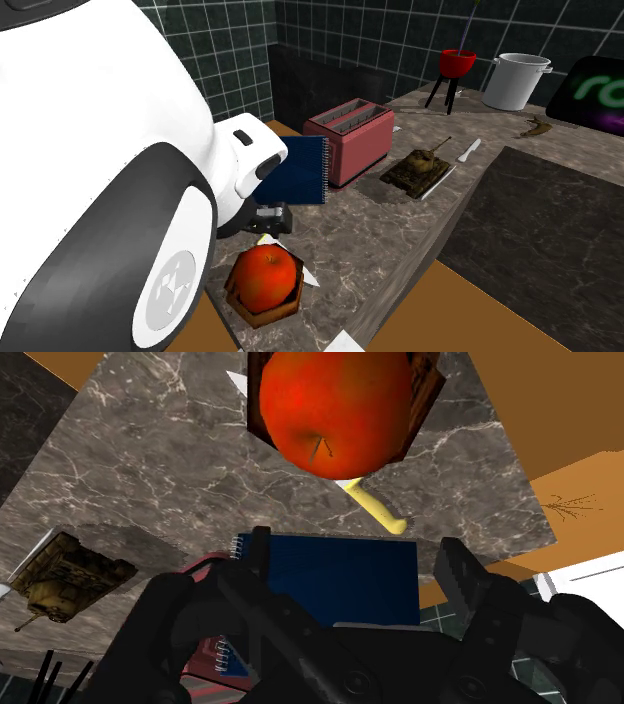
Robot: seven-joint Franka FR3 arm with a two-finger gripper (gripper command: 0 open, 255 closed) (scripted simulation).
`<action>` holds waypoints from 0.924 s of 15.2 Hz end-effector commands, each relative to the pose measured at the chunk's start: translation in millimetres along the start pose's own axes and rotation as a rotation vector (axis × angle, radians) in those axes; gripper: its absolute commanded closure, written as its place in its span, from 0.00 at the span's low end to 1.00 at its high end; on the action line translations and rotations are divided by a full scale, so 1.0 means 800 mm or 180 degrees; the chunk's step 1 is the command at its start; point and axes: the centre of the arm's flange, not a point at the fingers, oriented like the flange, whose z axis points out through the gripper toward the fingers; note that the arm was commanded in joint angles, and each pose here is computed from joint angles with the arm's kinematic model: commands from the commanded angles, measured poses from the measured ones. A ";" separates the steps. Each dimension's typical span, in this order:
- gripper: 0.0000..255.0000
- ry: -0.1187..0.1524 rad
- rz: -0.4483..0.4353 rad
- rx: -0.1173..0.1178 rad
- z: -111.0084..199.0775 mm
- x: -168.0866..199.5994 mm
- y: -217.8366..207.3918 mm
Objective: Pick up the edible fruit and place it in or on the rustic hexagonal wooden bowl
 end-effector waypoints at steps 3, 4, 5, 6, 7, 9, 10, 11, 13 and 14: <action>0.00 0.0000 0.0000 0.0000 -0.017 0.000 0.000; 0.00 0.0000 0.0000 0.0000 -0.033 0.000 0.000; 0.00 0.0000 0.0000 0.0000 -0.050 0.000 0.000; 0.00 0.0000 0.0000 0.0000 -0.063 0.000 0.000; 0.00 0.0000 0.0000 0.0000 -0.063 0.000 0.000; 0.00 0.0000 0.0000 0.0000 -0.063 0.000 0.000; 0.00 0.0000 0.0000 0.0000 -0.063 0.000 0.000; 0.00 0.0000 0.0000 0.0000 -0.063 0.000 0.000; 0.00 0.0000 0.0000 0.0000 -0.063 0.000 0.000; 0.00 0.0000 0.0000 0.0000 -0.063 0.000 0.000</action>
